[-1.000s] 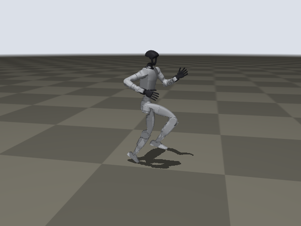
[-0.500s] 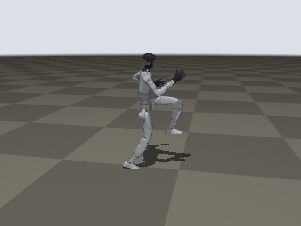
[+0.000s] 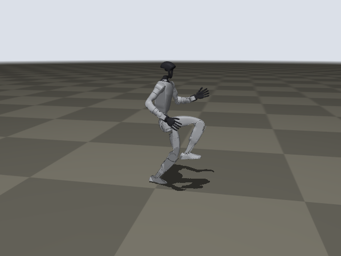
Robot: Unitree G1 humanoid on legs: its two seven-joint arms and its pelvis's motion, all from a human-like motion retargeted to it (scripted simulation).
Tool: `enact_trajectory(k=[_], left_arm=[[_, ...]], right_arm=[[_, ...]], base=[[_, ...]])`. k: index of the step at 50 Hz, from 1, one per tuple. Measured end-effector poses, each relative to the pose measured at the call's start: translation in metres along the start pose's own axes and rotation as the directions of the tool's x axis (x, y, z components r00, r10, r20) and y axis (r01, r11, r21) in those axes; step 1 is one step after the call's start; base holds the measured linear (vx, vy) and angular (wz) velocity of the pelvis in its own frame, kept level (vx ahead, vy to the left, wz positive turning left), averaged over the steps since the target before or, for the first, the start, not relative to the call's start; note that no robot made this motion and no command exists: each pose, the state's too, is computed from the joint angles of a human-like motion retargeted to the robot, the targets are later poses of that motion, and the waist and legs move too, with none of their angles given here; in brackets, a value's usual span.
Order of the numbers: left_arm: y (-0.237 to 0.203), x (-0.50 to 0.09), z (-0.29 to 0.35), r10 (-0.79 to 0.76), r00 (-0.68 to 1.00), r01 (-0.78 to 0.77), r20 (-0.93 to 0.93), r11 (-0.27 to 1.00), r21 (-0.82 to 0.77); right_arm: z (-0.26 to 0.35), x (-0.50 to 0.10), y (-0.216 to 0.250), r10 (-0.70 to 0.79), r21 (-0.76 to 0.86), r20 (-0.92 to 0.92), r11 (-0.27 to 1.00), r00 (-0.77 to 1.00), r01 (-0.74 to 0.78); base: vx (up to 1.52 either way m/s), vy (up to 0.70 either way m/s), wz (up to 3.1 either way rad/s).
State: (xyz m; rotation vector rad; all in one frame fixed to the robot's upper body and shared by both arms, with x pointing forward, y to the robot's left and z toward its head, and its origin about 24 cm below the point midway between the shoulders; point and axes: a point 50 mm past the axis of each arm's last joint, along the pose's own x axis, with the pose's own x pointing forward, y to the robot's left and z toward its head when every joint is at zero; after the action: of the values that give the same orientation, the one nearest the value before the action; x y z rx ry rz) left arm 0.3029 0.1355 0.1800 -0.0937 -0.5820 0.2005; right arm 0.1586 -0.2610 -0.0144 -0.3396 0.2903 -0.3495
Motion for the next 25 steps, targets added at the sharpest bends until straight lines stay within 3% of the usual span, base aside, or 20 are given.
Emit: enact_trajectory(k=[2, 7, 10, 13, 18, 20, 22, 23, 25], left_arm=[[-0.028, 0.009, 0.021, -0.028, 0.995, 0.034, 0.093, 0.997, -0.070], [-0.043, -0.021, 0.013, -0.203, 0.979, 0.204, 0.029, 0.975, -0.087], [-0.030, -0.017, 0.030, -0.263, 0.961, 0.269, 0.090, 0.962, -0.052], [-0.019, -0.014, 0.038, -0.213, 0.971, 0.225, 0.108, 0.968, -0.111], [0.011, -0.028, 0.022, -0.073, 0.997, 0.074, 0.008, 0.981, -0.182], [0.035, -0.040, 0.017, 0.011, 0.999, -0.019, -0.051, 0.985, -0.171], [0.064, -0.061, 0.003, 0.149, 0.976, -0.175, -0.158, 0.970, -0.169], [0.080, -0.078, -0.007, 0.221, 0.948, -0.258, -0.229, 0.955, -0.145], [0.111, -0.117, -0.019, 0.311, 0.884, -0.343, -0.350, 0.939, -0.031]], right_arm=[[-0.020, -0.031, -0.032, 0.084, -0.004, -0.115, 0.996, 0.990, -0.085], [-0.046, -0.129, -0.095, 0.319, 0.002, -0.503, 0.930, 0.803, -0.368], [-0.051, -0.140, -0.115, 0.324, -0.071, -0.602, 0.889, 0.730, -0.453], [-0.061, -0.135, -0.115, 0.312, -0.035, -0.621, 0.906, 0.719, -0.422], [-0.051, -0.080, -0.089, 0.342, -0.178, -0.499, 0.859, 0.796, -0.481], [-0.044, -0.036, -0.075, 0.242, -0.311, -0.361, 0.879, 0.901, -0.361], [-0.021, 0.033, -0.042, 0.079, -0.403, -0.171, 0.904, 0.982, -0.143], [0.003, 0.062, -0.019, 0.007, -0.367, -0.064, 0.930, 0.998, -0.030], [0.081, 0.096, 0.028, -0.021, -0.127, 0.169, 0.991, 0.985, 0.043]], base=[[1.20, 0.00, 0.69], [1.18, -0.17, -0.08], [0.94, -0.12, 0.23], [0.82, -0.08, 0.46], [0.79, -0.12, -0.63], [0.60, 0.03, -2.52], [0.57, 0.07, -2.27], [0.68, 0.02, -0.98], [0.78, -0.02, 0.08]])
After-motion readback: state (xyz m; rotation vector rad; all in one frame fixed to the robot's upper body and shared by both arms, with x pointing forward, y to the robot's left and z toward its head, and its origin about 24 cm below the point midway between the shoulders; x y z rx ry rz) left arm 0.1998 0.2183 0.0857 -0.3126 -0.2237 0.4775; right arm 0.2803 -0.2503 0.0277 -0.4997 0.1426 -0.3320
